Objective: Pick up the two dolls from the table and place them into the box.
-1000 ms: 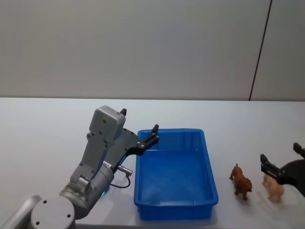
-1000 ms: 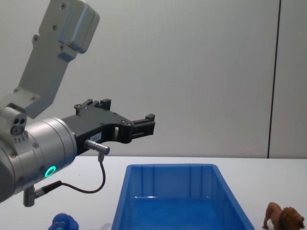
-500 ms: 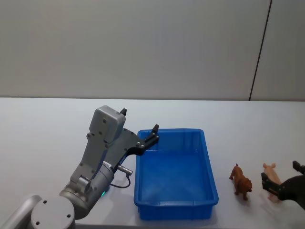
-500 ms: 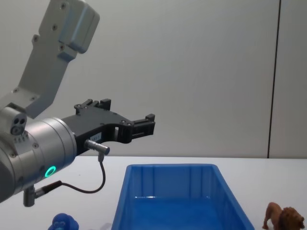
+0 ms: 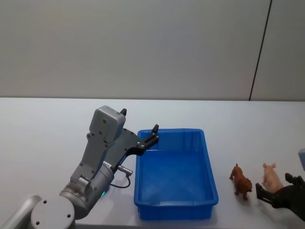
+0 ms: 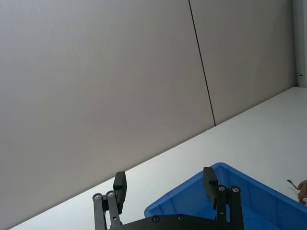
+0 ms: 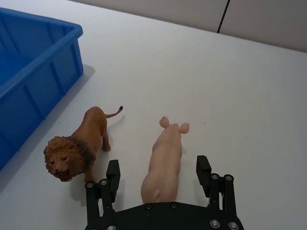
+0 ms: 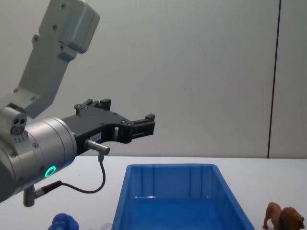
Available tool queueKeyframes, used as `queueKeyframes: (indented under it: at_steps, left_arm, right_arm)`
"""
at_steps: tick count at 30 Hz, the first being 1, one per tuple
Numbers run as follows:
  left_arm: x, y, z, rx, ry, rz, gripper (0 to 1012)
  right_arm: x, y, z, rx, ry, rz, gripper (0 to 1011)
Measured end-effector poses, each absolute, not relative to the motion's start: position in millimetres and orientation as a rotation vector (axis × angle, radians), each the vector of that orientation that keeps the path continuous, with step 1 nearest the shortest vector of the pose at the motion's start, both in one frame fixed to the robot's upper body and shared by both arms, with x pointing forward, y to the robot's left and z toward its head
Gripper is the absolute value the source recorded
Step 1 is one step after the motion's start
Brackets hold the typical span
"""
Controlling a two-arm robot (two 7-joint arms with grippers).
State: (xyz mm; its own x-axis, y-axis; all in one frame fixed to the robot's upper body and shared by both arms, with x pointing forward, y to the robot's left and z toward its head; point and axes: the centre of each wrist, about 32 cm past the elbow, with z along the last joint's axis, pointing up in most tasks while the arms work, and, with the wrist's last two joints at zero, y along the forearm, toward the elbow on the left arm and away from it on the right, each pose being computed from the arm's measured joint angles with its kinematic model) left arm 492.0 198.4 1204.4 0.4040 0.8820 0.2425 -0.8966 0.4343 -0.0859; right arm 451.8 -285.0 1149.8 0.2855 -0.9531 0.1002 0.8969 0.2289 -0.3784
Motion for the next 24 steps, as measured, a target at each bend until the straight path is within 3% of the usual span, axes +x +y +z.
queueKeyframes:
  at_steps: [6,21,24]
  left_arm:
    - [492,198,1204,0.061,-0.268,1.124,1002]
    - [492,198,1204,0.061,-0.268,1.124,1002]
    - [492,198,1204,0.061,-0.268,1.124,1002]
  right_arm:
    - [457,-284,1147,-0.412,0.205,-1.276,903]
    - [466,-284,1150,-0.392,0.26,-1.274,426]
    - [466,-284,1152,-0.377,0.257,-1.275,371]
